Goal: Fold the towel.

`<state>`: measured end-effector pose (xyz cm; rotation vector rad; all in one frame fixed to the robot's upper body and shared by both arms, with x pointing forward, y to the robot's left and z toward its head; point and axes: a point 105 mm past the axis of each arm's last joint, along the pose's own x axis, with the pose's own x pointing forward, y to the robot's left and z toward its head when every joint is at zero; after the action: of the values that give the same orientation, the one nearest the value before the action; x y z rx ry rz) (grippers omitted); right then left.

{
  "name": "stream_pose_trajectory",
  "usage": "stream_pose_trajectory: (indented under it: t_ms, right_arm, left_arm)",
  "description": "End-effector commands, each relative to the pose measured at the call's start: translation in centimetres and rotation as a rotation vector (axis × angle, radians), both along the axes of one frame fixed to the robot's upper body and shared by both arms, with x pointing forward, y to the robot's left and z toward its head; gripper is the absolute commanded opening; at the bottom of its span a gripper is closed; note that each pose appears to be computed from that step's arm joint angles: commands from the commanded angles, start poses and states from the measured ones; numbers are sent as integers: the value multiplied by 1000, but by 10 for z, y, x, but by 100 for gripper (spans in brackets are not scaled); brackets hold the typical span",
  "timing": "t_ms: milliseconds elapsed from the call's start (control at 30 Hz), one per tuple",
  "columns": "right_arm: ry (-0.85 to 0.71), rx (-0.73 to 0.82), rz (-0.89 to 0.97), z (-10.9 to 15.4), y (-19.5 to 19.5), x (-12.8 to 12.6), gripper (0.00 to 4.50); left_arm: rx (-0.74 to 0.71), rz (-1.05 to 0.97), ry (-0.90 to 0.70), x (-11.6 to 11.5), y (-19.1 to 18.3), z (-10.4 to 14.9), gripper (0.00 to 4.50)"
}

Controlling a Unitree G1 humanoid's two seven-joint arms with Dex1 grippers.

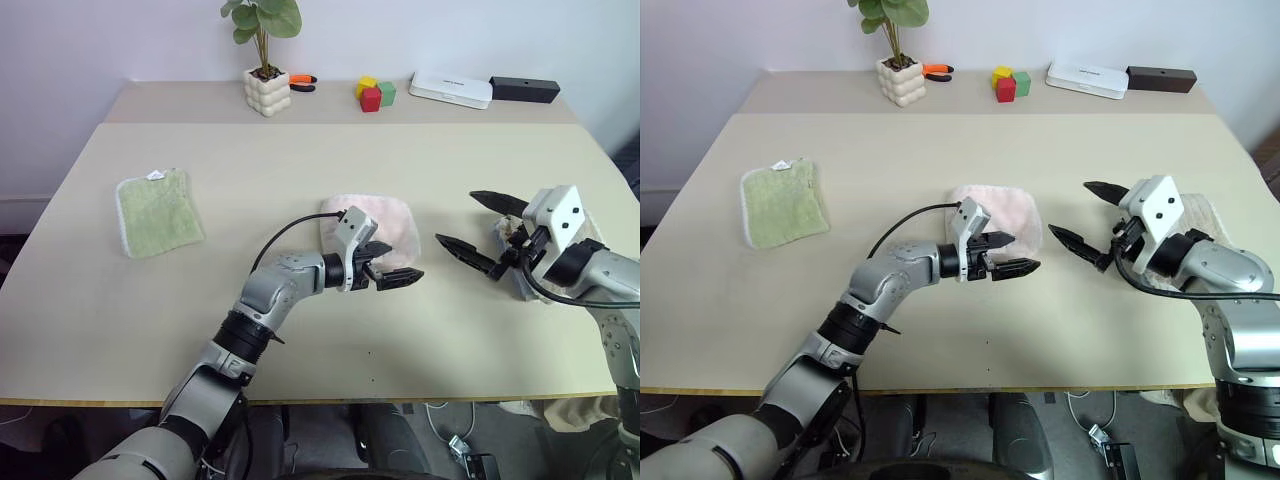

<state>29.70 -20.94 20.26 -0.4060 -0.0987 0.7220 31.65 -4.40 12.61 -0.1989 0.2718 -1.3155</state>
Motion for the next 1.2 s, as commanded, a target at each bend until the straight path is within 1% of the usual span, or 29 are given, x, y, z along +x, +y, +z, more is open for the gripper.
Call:
stream_pose_trajectory:
  t_ms: [33, 100, 200, 300, 367, 433, 533, 567, 667, 800, 867, 933, 967, 1000, 1033, 1067, 1133, 1200]
  right_arm:
    - [-41, 14, 6, 9, 3, 4, 450]
    - [-65, 78, -28, 17, 2, 13, 450]
    - [-73, 171, -86, 25, -1, 24, 450]
    - [-89, 330, -112, 33, 5, 32, 366]
    - [-95, 411, -117, 35, 17, 35, 275]
    - [-91, 455, -124, 34, 27, 38, 167]
    - [-67, 517, -117, 27, 51, 40, 15]
    - [-62, 529, -134, 22, 59, 42, 7]
    - [-28, 578, -204, 9, 72, 49, 7]
    - [-10, 549, -204, -4, 87, 47, 7]
    - [17, 500, -246, -21, 89, 51, 7]
    - [64, 473, -328, -43, 85, 60, 7]
    - [76, 467, -350, -49, 84, 62, 7]
    - [120, 450, -390, -69, 84, 67, 7]
    - [149, 436, -414, -83, 84, 69, 7]
    - [143, 373, -405, -95, 88, 69, 7]
    - [146, 331, -409, -108, 89, 68, 7]
    - [156, 332, -428, -113, 86, 68, 7]
  left_arm:
    - [-114, -107, -44, -12, 8, 41, 447]
    - [-152, -105, -54, -11, 21, 58, 447]
    - [-198, -35, -68, -1, 35, 73, 447]
    - [-262, 164, -82, 26, 59, 85, 366]
    - [-300, 272, -101, 38, 69, 89, 273]
    - [-328, 335, -99, 44, 73, 90, 161]
    - [-303, 425, -107, 54, 68, 80, 10]
    - [-305, 461, -109, 57, 65, 78, 4]
    - [-341, 503, -86, 59, 54, 76, 4]
    - [-297, 530, -87, 61, 44, 65, 4]
    - [-266, 546, -81, 61, 41, 55, 4]
    - [-214, 548, -47, 62, 36, 38, 4]
    - [-196, 547, -34, 62, 35, 32, 4]
    - [-125, 581, -2, 67, 37, 13, 4]
    - [-75, 605, 17, 70, 38, -1, 4]
    - [-48, 619, 8, 71, 40, -10, 4]
    - [-19, 619, 7, 70, 42, -20, 4]
    - [-7, 616, 16, 70, 43, -25, 4]
